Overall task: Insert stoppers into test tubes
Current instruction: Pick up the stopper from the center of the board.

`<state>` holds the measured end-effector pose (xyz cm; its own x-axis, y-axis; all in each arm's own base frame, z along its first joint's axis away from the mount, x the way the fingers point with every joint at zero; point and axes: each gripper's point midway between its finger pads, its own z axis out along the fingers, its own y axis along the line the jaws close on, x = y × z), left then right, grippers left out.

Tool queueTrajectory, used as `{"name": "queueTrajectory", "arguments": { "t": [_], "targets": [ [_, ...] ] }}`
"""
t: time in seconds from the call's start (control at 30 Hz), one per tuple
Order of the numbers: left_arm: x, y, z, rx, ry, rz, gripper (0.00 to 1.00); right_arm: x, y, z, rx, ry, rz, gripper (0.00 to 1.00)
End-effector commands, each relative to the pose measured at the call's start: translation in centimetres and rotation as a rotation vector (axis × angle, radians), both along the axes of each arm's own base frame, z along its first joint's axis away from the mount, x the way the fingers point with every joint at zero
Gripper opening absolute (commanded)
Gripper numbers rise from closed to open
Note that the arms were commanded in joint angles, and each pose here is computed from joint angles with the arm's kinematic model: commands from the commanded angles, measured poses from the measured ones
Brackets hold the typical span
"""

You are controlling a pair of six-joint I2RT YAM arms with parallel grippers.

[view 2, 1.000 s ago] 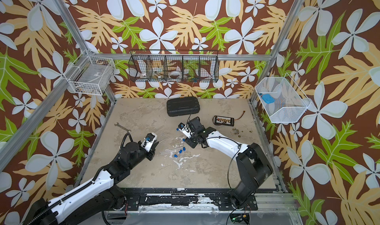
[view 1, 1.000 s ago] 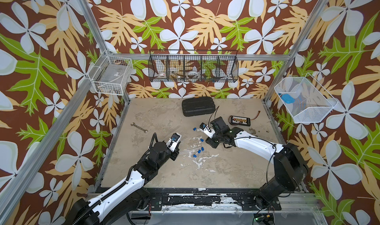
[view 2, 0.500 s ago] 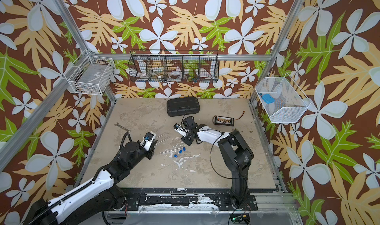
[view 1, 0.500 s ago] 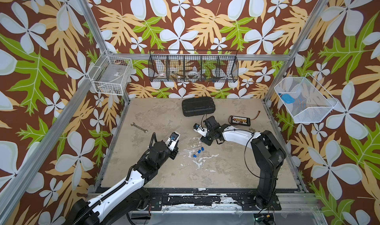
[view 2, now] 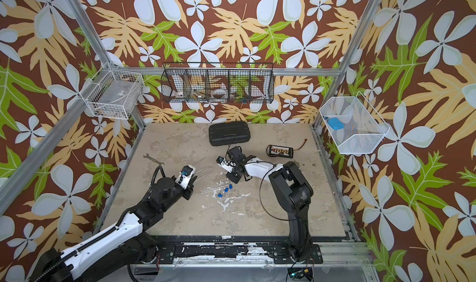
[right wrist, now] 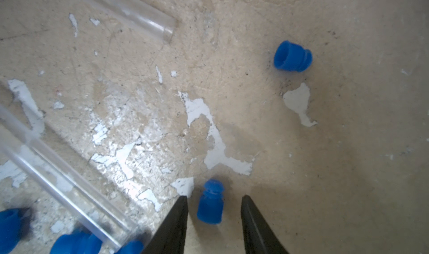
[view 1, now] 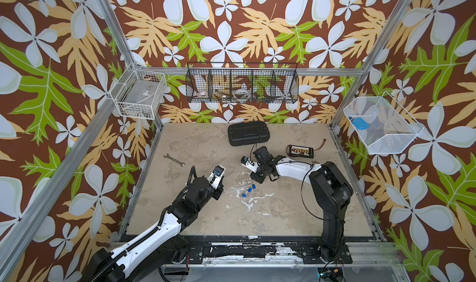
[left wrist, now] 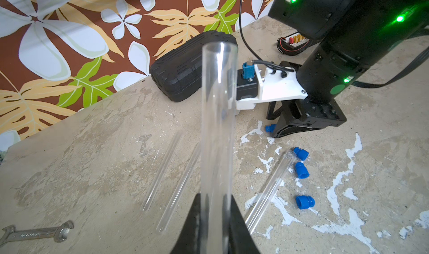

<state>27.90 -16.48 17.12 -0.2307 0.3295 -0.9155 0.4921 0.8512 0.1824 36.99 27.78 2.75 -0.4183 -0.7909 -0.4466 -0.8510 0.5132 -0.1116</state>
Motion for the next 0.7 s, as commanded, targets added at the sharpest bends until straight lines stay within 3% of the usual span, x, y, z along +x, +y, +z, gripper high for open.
{"name": "queueTrajectory", "arguments": {
  "t": [0.0, 0.67],
  "targets": [
    [0.24, -0.21, 1.0, -0.026, -0.026, -0.001, 0.0, -0.18, -0.16, -0.23, -0.008, 0.011, 0.006, 0.39],
    [0.24, -0.29, 1.13, -0.028, -0.03, -0.006, 0.0, -0.49, -0.25, -0.95, -0.024, 0.034, 0.017, 0.28]
  ]
}}
